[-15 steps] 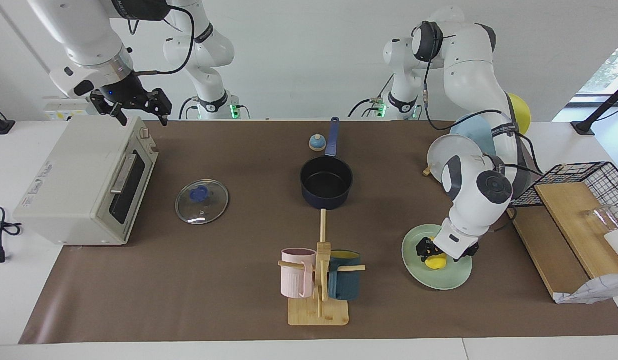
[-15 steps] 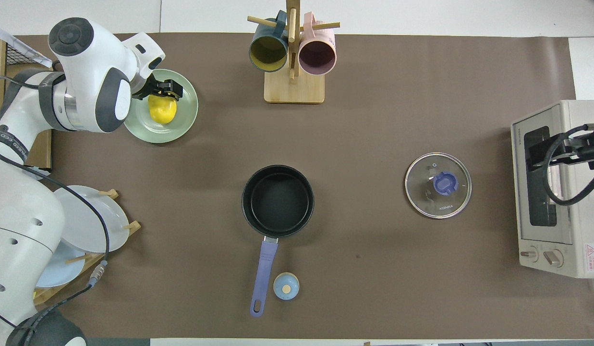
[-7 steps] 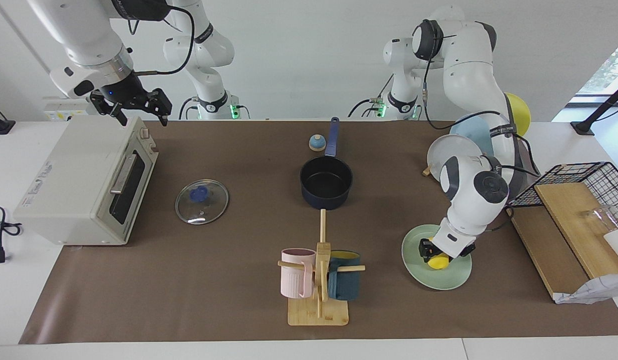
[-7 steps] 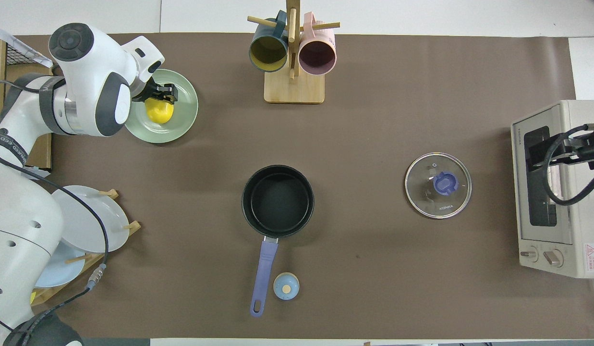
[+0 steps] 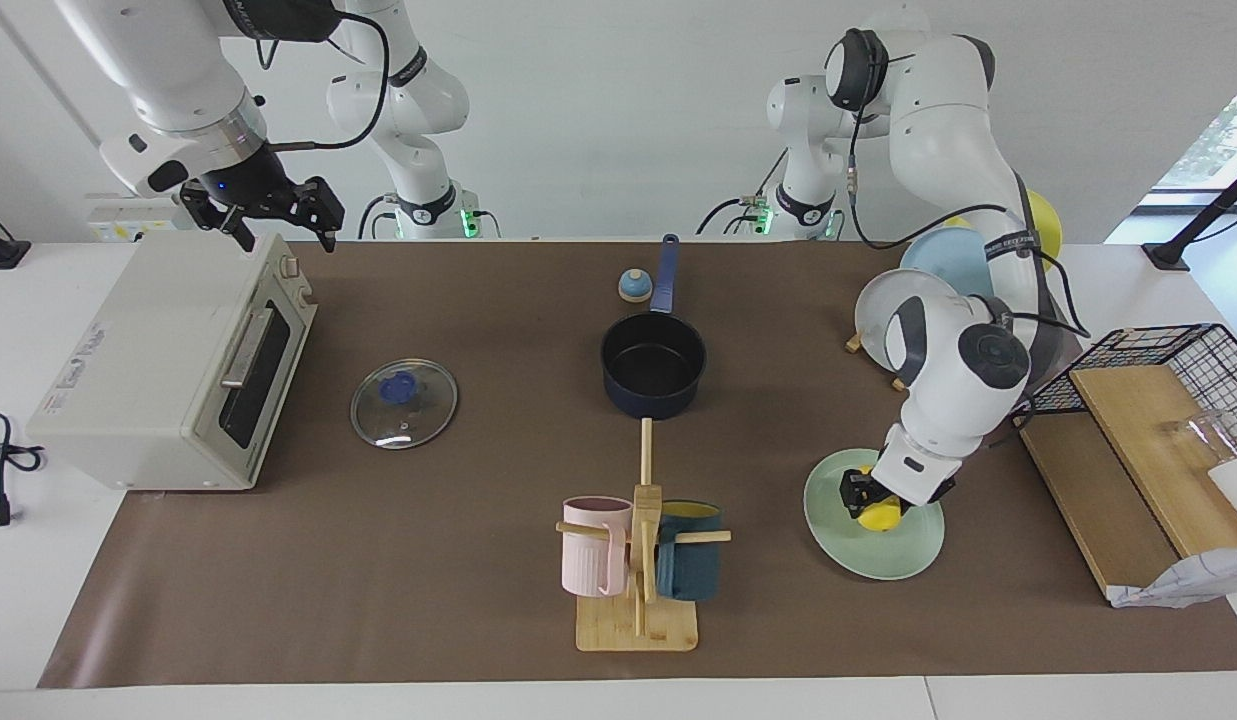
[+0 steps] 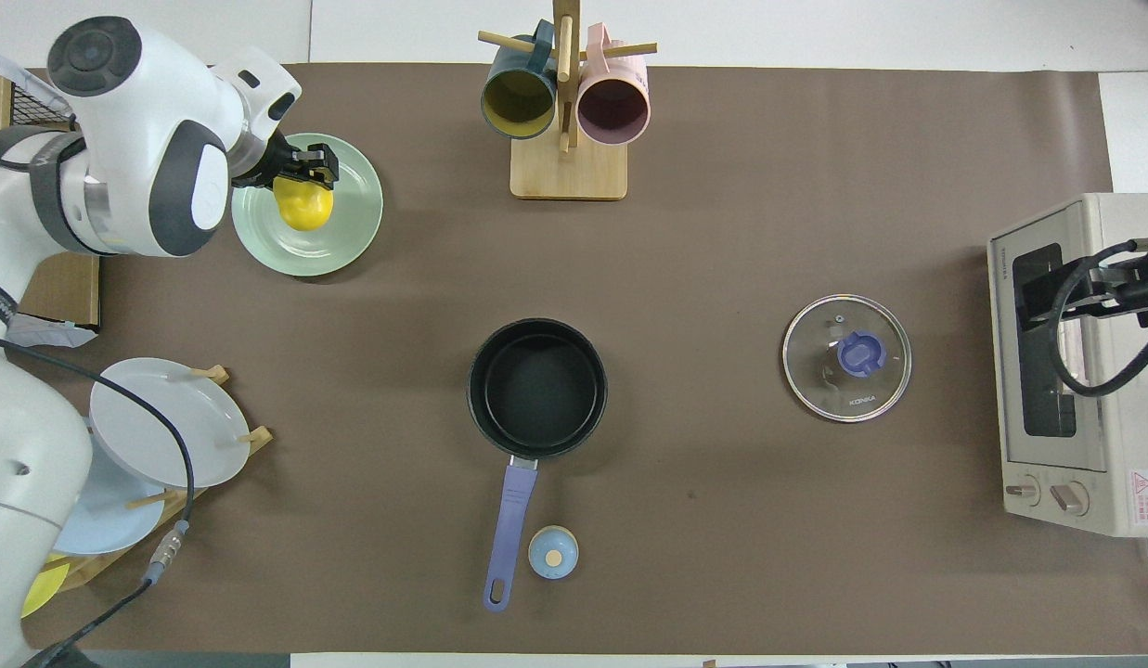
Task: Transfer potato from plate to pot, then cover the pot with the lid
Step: 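Lift the potato with the left gripper and carry it over the pot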
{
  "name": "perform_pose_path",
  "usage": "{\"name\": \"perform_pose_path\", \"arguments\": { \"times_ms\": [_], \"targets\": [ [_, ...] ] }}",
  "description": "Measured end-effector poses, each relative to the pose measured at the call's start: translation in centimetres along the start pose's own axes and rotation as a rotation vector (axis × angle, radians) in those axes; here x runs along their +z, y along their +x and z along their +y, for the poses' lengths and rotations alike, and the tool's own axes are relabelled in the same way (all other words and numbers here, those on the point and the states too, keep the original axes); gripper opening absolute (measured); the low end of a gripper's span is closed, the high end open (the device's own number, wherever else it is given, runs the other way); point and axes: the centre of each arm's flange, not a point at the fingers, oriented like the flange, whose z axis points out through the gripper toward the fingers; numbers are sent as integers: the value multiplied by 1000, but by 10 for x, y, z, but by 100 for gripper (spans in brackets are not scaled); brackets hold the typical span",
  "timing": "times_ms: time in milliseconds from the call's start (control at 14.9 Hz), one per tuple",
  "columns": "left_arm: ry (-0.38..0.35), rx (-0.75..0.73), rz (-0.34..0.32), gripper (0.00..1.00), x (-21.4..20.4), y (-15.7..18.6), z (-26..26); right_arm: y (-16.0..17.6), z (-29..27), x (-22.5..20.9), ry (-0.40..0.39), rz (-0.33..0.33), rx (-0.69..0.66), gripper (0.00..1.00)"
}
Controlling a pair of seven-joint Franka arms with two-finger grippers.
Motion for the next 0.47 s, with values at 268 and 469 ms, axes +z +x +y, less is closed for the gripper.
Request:
{"name": "perform_pose_path", "arguments": {
  "times_ms": [268,469],
  "targets": [
    [3,-61,-32,66,-21,-107,102,0,0,0,0,0,0,100],
    [-29,-47,-4,66,23,-163,145,0,0,0,0,0,0,100]
  ]
}}
